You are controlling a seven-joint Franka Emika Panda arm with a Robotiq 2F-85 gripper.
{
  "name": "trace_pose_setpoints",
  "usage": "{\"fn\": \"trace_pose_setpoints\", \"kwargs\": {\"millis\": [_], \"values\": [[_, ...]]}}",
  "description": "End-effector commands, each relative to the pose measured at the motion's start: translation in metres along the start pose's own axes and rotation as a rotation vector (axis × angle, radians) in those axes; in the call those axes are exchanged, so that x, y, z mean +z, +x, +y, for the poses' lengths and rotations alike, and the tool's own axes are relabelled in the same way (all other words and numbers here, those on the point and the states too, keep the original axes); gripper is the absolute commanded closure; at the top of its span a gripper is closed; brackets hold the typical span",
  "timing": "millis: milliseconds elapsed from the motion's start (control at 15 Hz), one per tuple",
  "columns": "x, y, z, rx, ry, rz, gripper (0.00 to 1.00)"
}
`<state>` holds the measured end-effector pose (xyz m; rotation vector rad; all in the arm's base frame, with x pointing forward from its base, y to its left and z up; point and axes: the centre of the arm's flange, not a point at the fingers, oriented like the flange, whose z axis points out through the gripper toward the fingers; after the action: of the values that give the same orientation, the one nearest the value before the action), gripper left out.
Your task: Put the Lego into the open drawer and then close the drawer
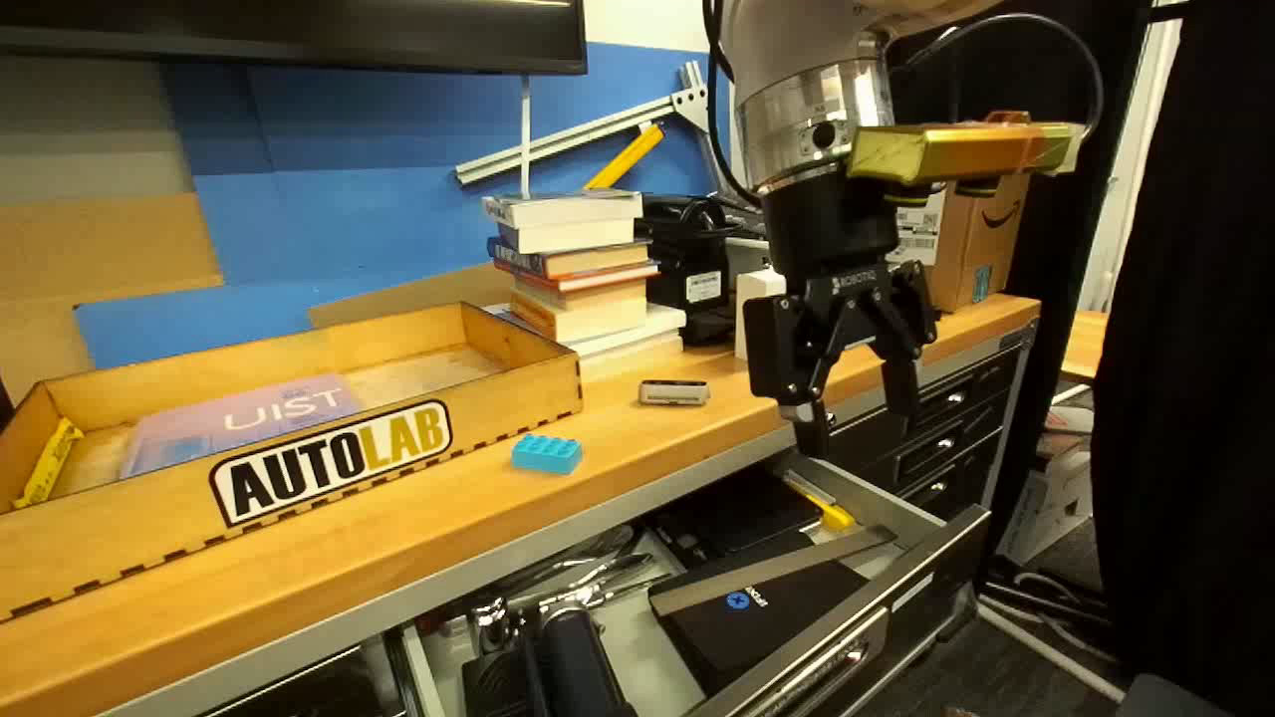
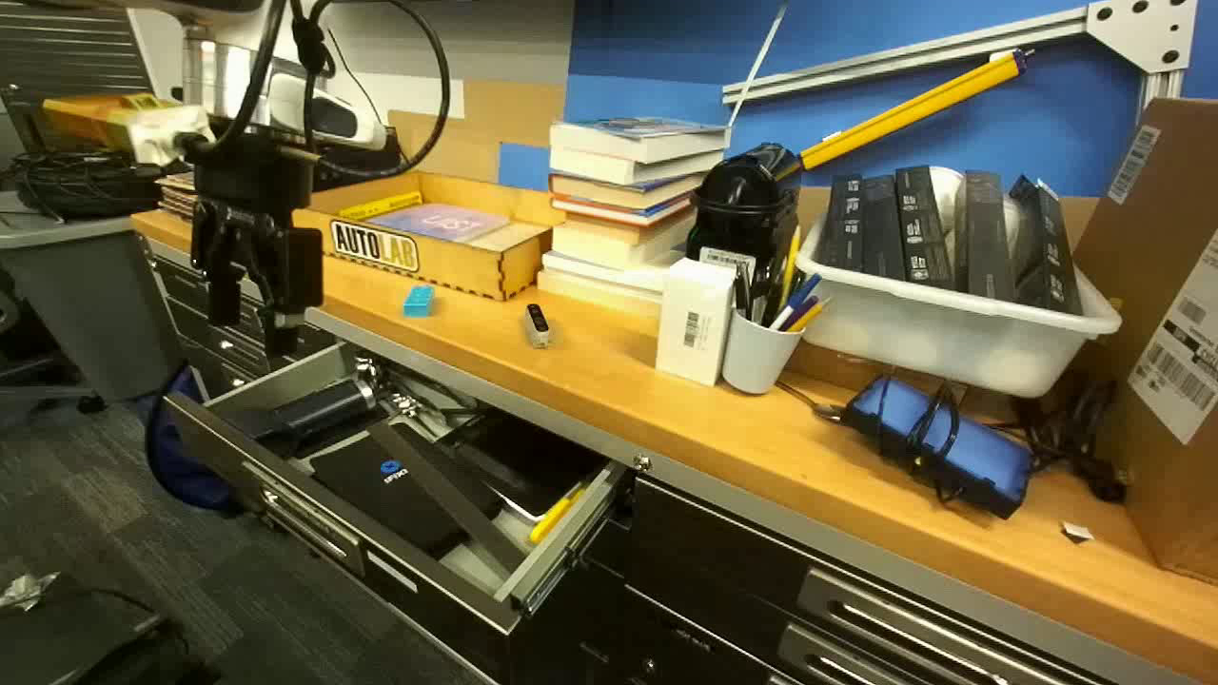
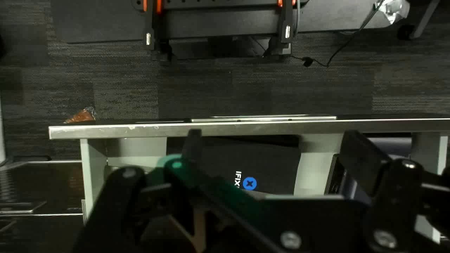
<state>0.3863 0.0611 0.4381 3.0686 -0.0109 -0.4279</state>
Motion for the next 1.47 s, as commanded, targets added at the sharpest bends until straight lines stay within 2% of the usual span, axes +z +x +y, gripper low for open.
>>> {"fn": "trace_pose_setpoints", "kwargs": {"millis": [0, 267, 667, 933, 1133, 1400], "values": [[-0.002, 0.000, 0.000, 0.000, 0.000, 0.004, 0.00], [-0.011, 0.005, 0.000, 0.026, -0.015, 0.026, 0.00], [-0.046, 0.117, -0.008, -0.084, -0.021, 0.097, 0.00], [-0.050, 0.191, -0.028, -0.232, 0.001, 0.134, 0.00], [-0.040, 0.224, -0.049, -0.361, 0.018, 0.127, 0.00], [-0.022, 0.244, -0.077, -0.449, 0.014, 0.132, 0.00]]}}
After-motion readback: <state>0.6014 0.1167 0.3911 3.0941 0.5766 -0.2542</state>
